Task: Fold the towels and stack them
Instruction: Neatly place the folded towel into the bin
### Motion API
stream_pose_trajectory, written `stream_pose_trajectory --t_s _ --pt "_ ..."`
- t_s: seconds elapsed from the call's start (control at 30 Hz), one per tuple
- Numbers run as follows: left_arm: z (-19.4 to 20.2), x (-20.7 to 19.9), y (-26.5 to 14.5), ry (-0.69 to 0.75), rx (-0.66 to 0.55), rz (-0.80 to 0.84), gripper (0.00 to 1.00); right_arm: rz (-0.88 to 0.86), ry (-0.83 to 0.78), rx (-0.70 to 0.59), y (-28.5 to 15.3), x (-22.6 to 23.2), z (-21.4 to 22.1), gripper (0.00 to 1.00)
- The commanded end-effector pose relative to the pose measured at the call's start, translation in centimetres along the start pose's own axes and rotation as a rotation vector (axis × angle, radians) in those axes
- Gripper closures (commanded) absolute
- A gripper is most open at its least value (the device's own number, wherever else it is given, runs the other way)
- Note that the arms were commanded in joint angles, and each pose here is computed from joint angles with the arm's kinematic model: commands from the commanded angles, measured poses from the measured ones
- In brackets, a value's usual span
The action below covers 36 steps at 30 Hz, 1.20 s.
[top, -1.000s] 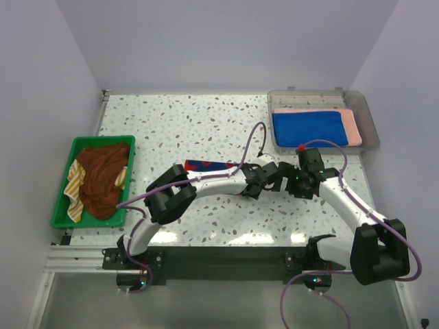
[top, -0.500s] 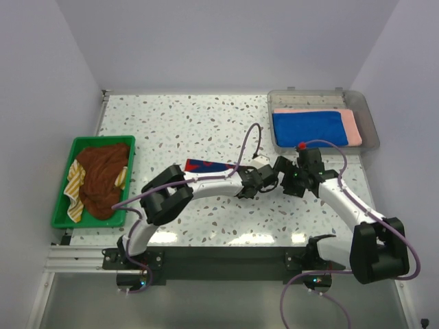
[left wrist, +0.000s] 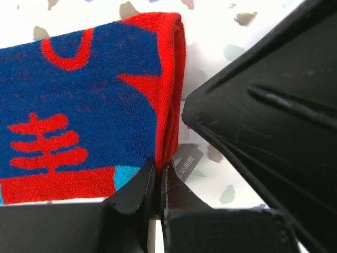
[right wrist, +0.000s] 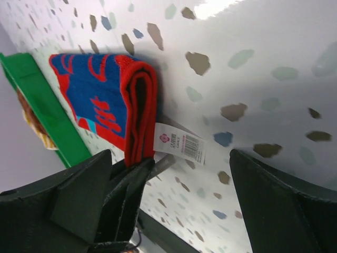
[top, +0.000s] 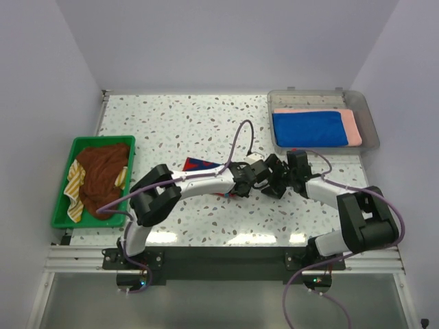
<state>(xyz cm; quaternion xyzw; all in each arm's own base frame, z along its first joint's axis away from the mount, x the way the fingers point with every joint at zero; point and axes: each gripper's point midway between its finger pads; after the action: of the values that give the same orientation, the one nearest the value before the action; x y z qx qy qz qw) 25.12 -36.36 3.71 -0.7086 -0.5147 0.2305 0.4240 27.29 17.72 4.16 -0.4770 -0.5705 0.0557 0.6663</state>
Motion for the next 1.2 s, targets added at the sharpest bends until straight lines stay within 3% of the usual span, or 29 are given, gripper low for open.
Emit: stream_pose_trajectory --t_s 0.0,0.5,0.83,1.03,1.17 --pt "-1.7 -0.2 -1.8 -0.017 -0.041 0.048 1.00 -0.045 0.069 -0.025 1.9 1.7 0.1 0.01" --pt "-1.7 0.5 -2.8 -0.092 -0.056 0.061 1.00 -0.049 0.255 -0.008 5.7 -0.1 2.1 0.08" --pt "-2.5 -0.2 -2.5 -0.122 -0.057 0.072 1.00 -0.001 0.198 -0.036 5.0 0.9 2.0 0.16" --pt "-2.9 -1.0 -2.3 -0.129 -0.056 0.096 1.00 -0.004 0.171 -0.031 5.3 1.4 2.1 0.32" --pt "-2.5 -1.1 -2.1 -0.126 -0.045 0.098 0.94 -0.005 0.160 -0.028 5.3 1.8 2.1 0.51"
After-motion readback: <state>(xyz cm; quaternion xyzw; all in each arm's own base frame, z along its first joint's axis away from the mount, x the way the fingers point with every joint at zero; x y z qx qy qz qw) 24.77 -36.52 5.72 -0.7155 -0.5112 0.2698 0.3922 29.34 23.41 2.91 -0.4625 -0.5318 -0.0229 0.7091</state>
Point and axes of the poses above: each gripper's point midway between its finger pads, its own y axis out along the fingers, its own x axis along the line the jaws close on, z = x × y, and after that the axes turned 1 degree about -y, right-handed
